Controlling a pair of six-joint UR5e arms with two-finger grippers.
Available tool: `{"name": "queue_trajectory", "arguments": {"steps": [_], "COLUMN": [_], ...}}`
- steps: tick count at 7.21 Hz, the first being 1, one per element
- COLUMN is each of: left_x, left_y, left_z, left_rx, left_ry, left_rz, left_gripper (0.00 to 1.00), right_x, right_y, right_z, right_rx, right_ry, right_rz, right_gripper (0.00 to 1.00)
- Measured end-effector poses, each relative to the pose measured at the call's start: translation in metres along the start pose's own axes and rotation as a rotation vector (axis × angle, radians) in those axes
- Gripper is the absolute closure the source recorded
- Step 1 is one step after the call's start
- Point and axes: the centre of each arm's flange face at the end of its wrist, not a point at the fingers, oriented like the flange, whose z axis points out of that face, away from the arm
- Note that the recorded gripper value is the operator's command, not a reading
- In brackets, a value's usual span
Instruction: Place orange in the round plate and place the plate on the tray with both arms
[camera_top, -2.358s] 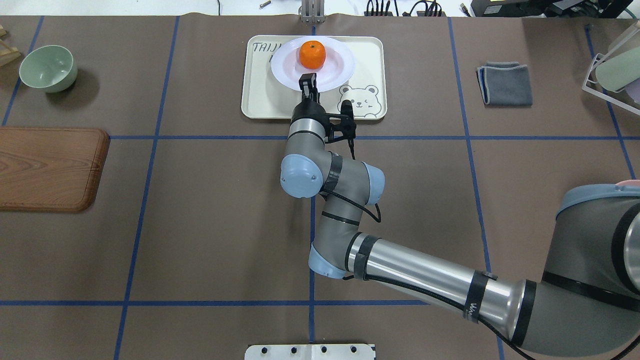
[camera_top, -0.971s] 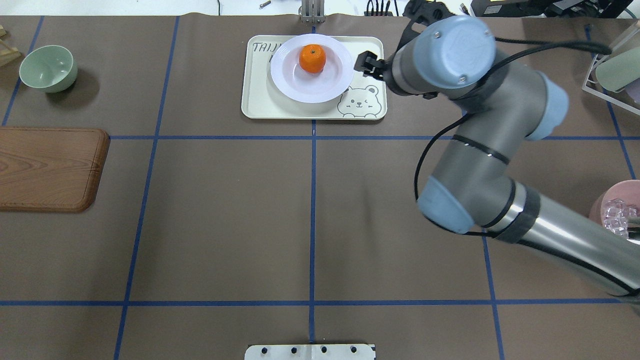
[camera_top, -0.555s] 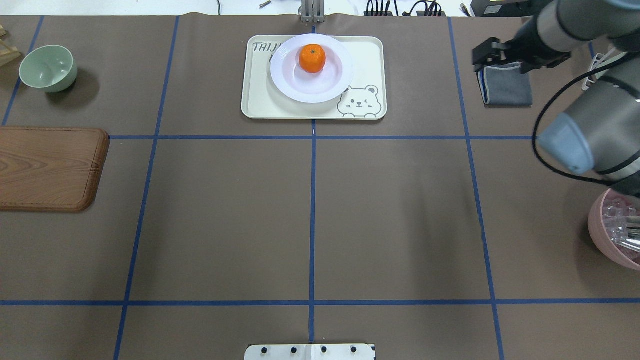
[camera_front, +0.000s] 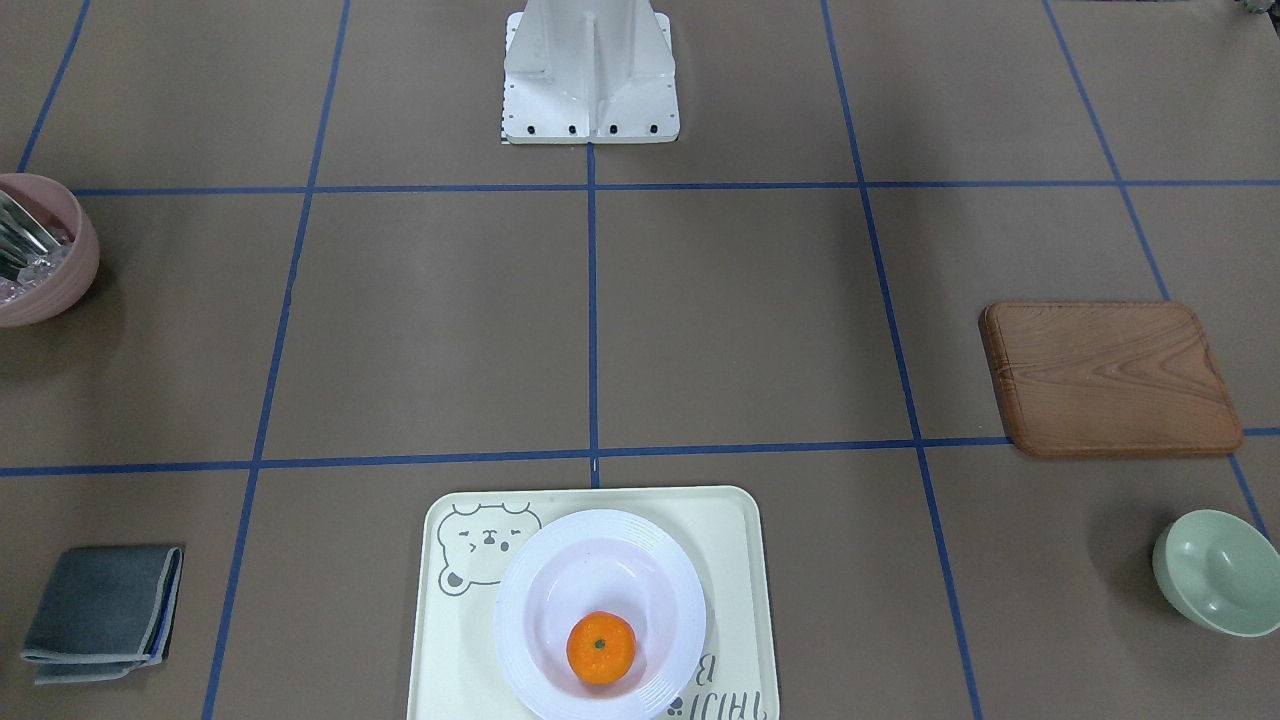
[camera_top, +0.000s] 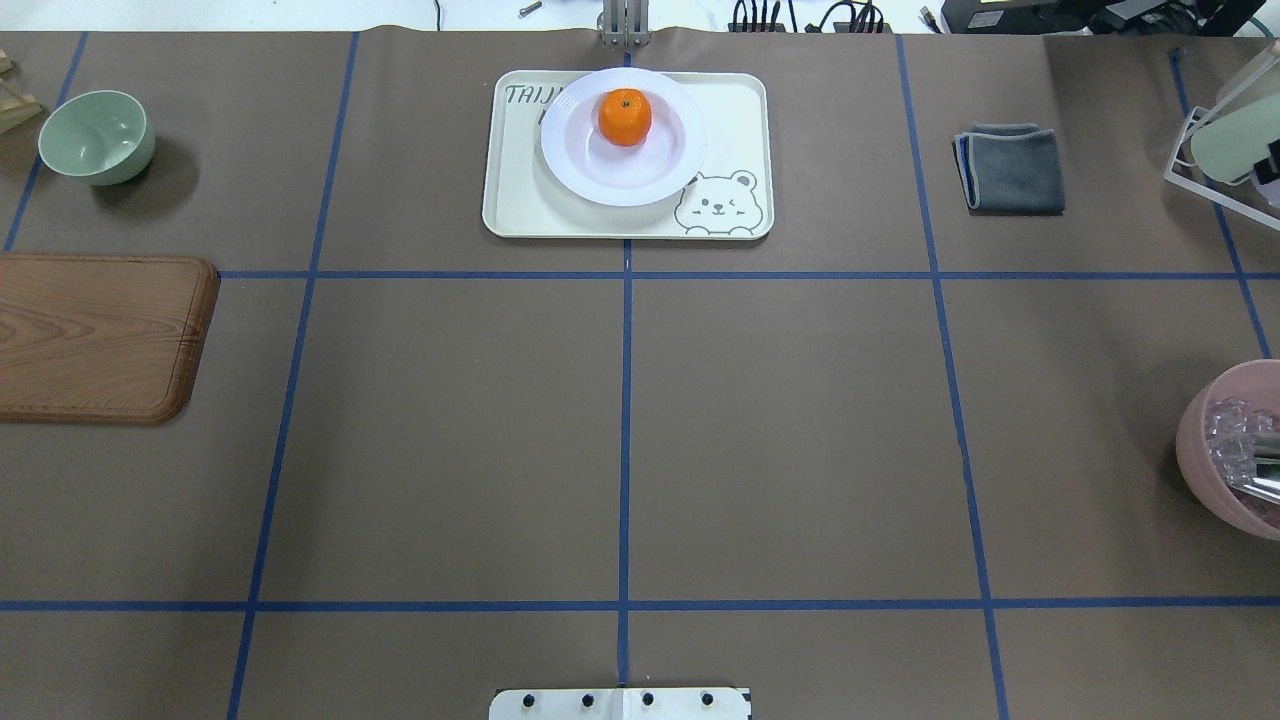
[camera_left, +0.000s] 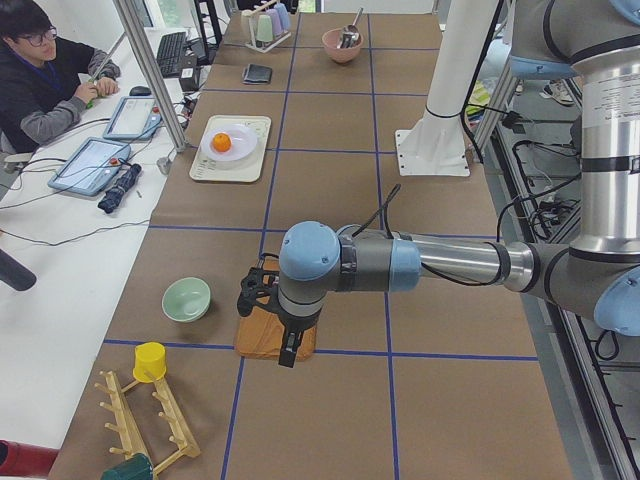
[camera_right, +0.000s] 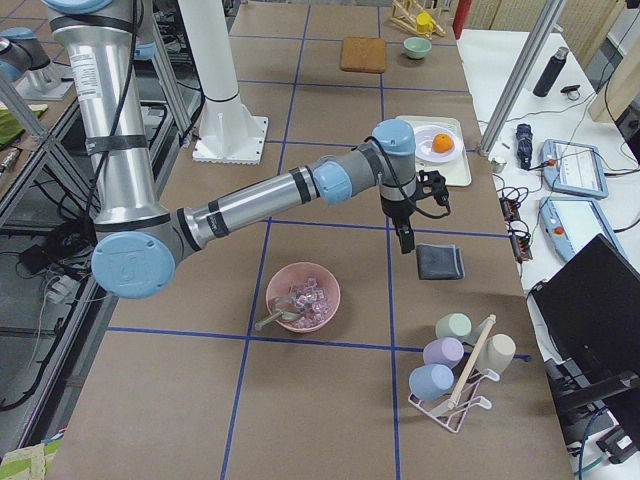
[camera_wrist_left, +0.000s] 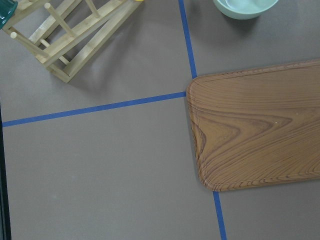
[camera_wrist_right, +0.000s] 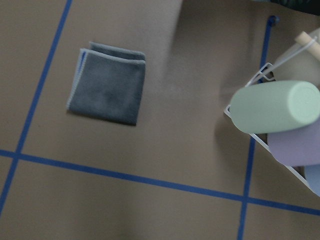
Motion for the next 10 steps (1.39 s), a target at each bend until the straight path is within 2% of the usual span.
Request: {"name": "queue_trajectory", "arguments": {"steps": [2,4,6,10], "left_x": [-0.001,-0.002,-0.003,-0.005], "left_y": [0.000,0.001,0.002,0.003], "left_z": [0.001,0.002,0.004,0.006], "left_rx": [-0.001,-0.004,-0.006,-0.010], "left_ry": [0.000,0.001,0.002,0.003], "left_rz": [0.000,-0.001,-0.001,-0.003], "left_gripper": [0.01,0.01,0.01,0.01], "right_x": [0.075,0.107,0.115,0.118], "right_y": [0.055,0.097,0.110,0.115], "right_z": [-0.003,0.009,0.017,0.022], "right_rx": [-0.112,-0.175,-0.196,-0.206], "right_ry": [0.027,0.032,0.029,0.022], "right_rz": [-0.026,0.004,0.014,0.026], "right_gripper": [0.00,0.00,0.00,0.00]}}
